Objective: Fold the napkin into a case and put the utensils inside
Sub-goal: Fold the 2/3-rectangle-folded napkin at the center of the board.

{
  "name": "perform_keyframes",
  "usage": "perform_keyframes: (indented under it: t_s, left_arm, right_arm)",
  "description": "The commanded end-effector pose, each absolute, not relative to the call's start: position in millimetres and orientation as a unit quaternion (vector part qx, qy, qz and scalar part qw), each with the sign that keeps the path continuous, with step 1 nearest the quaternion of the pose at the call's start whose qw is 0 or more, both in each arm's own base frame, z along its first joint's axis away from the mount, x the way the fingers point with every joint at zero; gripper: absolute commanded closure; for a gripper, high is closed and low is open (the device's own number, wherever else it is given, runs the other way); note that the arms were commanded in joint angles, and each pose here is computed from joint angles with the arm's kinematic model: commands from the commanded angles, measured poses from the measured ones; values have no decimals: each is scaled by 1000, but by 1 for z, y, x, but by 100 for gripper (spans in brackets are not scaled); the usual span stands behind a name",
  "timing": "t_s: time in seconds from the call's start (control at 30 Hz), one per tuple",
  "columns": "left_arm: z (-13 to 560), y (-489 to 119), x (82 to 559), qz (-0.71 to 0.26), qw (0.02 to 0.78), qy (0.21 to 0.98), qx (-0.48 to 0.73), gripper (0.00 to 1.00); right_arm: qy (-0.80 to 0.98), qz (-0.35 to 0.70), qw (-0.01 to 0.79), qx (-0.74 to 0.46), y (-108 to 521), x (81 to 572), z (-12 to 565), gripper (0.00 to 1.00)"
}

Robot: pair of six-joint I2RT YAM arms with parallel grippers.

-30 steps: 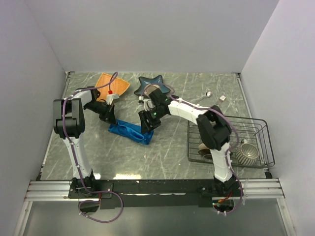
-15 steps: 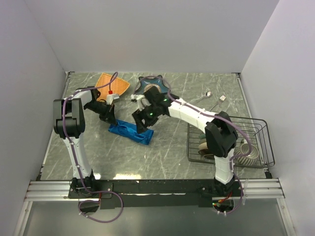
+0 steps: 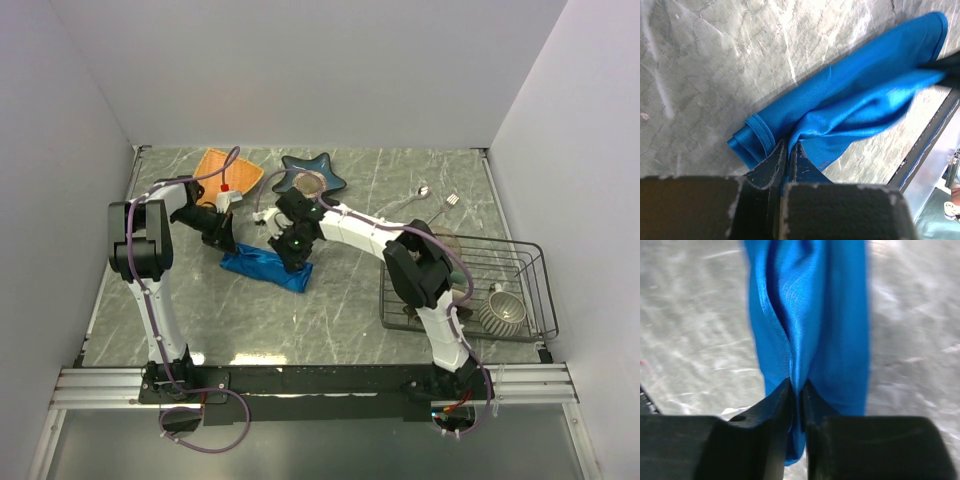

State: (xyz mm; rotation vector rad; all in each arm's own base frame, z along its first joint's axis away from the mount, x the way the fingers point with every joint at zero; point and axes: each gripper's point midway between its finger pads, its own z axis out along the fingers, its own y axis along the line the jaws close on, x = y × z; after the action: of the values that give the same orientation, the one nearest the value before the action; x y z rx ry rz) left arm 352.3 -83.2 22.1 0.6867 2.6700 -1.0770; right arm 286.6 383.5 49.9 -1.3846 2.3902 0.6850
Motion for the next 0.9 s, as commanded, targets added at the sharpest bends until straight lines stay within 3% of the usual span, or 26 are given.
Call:
perform_keyframes:
  t_s: [0.0, 0.47, 0.87]
  left_arm:
    - [-8, -65, 348, -308, 72, 911, 266, 99]
    - [-10, -69, 332, -301, 53, 905, 295, 99]
    - [15, -90, 290, -322, 52, 883, 339, 99]
  right_arm:
    - [829, 234, 185, -472, 379, 321, 66, 82]
    - [853, 233, 34, -466, 356, 293, -19, 84]
    - [835, 358, -84, -410, 347, 215, 20, 99]
